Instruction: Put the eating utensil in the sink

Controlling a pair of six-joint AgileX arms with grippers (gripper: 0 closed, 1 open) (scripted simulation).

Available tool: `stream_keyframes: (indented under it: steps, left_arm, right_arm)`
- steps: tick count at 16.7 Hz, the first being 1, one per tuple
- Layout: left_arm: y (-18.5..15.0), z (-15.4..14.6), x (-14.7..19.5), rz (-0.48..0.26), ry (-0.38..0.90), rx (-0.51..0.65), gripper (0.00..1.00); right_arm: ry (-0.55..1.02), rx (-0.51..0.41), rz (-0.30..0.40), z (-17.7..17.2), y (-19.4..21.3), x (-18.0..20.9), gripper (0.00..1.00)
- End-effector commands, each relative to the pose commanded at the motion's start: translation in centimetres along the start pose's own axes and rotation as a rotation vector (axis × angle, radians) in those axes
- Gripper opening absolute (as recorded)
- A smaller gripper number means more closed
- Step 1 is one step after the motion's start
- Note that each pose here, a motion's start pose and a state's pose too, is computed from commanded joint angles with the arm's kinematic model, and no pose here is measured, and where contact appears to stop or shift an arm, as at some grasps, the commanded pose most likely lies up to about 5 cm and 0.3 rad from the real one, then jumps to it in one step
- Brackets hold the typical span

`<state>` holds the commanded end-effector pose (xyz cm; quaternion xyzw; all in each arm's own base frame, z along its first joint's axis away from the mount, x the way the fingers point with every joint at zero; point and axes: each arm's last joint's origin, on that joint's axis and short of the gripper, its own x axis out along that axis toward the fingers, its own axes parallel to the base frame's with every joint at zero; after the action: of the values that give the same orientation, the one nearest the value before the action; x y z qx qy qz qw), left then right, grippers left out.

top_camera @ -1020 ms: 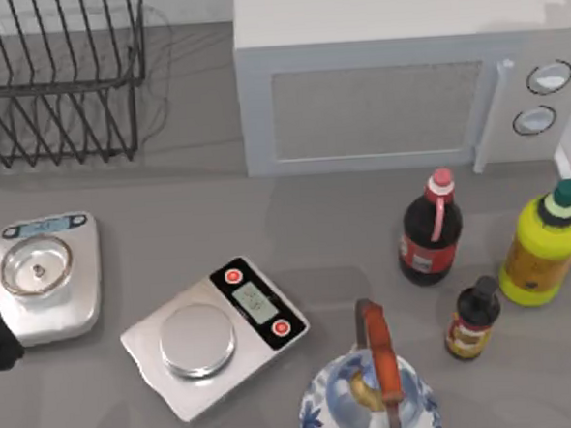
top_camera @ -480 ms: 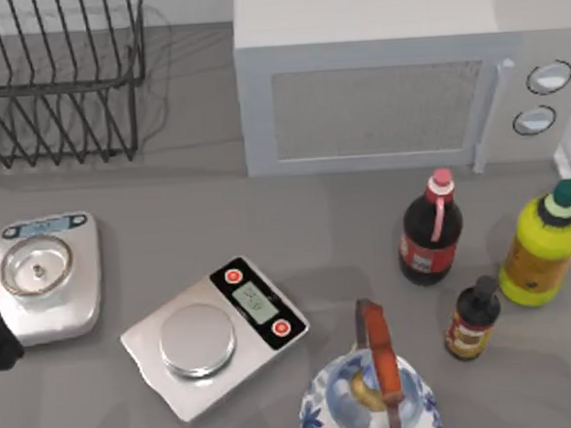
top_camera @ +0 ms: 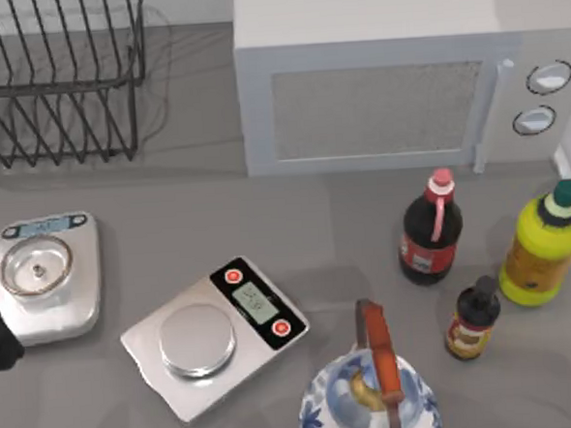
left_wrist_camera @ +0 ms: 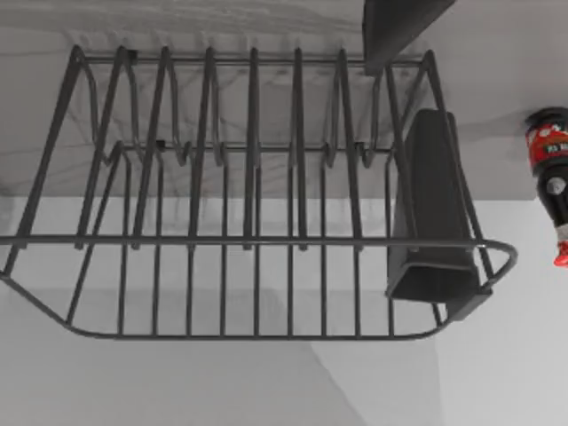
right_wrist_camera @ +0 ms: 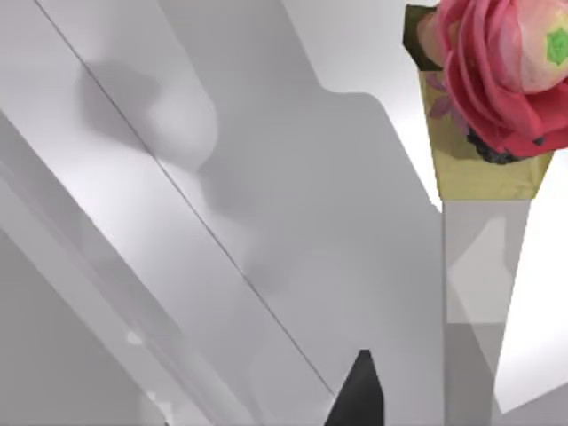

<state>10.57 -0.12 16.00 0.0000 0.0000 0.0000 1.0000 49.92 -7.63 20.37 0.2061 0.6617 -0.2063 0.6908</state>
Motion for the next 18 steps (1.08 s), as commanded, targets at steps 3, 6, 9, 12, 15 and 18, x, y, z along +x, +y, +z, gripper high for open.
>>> stream_keyframes:
  steps: [3,6,9,12,15,18]
  left_arm:
    - [0.0,0.0,0.0,0.000,0.000,0.000,1.00]
    - [0.0,0.0,0.0,0.000,0.000,0.000,1.00]
    - [0.0,0.0,0.0,0.000,0.000,0.000,1.00]
    - [0.0,0.0,0.0,0.000,0.000,0.000,1.00]
    - [0.0,0.0,0.0,0.000,0.000,0.000,1.00]
    - [0.0,0.0,0.0,0.000,0.000,0.000,1.00]
  right_arm:
    - [-0.015,-0.003,0.007,0.2,0.2,0.6,0.00]
    - [0.035,-0.005,-0.017,0.1,0.3,3.4,0.00]
    - [0.029,-0.007,-0.014,-0.1,0.3,4.7,0.00]
    - [0.013,-0.007,-0.007,-0.2,0.4,4.5,0.00]
    - [0.013,-0.007,-0.007,-0.2,0.4,4.5,0.00]
    - [0.013,-0.007,-0.007,-0.2,0.4,4.5,0.23]
